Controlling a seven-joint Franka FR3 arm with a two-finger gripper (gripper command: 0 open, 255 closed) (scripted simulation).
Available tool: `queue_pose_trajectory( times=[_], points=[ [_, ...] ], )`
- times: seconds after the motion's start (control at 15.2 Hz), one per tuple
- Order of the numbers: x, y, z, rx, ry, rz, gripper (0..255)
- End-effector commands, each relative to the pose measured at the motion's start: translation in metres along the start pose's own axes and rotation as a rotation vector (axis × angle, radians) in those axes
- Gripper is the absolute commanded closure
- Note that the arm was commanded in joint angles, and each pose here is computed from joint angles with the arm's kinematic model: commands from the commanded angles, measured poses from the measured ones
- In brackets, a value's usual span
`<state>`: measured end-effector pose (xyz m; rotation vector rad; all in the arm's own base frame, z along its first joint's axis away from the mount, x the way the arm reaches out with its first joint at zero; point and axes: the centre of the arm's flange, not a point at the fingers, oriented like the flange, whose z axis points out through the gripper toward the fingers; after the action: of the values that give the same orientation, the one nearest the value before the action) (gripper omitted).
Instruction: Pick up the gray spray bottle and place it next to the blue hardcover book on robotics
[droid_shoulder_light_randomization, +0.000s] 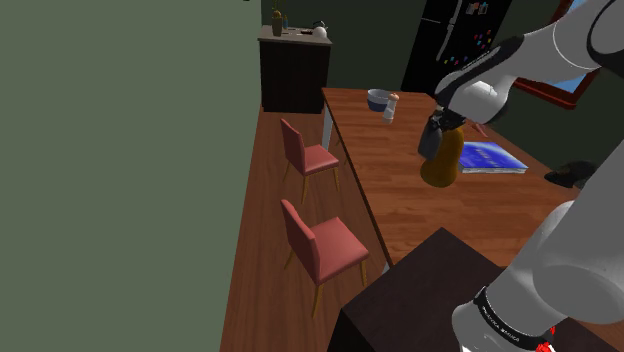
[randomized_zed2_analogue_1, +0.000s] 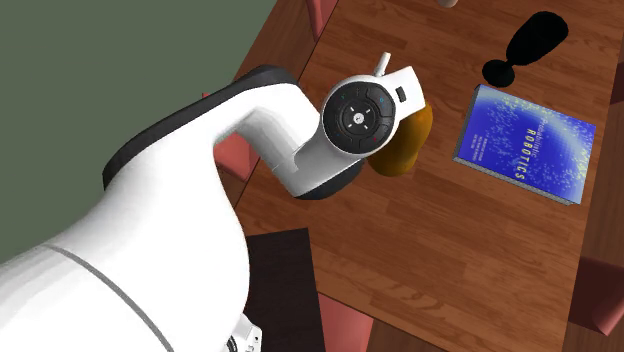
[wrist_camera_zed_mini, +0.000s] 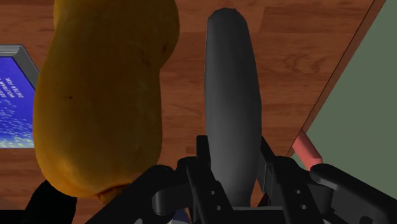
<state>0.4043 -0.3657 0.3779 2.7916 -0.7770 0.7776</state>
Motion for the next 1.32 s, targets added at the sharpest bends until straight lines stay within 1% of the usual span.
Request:
queue_pose_trajectory(
  times=[0.0,1.25],
  points=[
    [0.005,0.000,-0.009,-0.001,-0.001,-0.001,255],
    [0.057,0.000,-0.095,-0.001,-0.001,-0.001,255]
  ],
)
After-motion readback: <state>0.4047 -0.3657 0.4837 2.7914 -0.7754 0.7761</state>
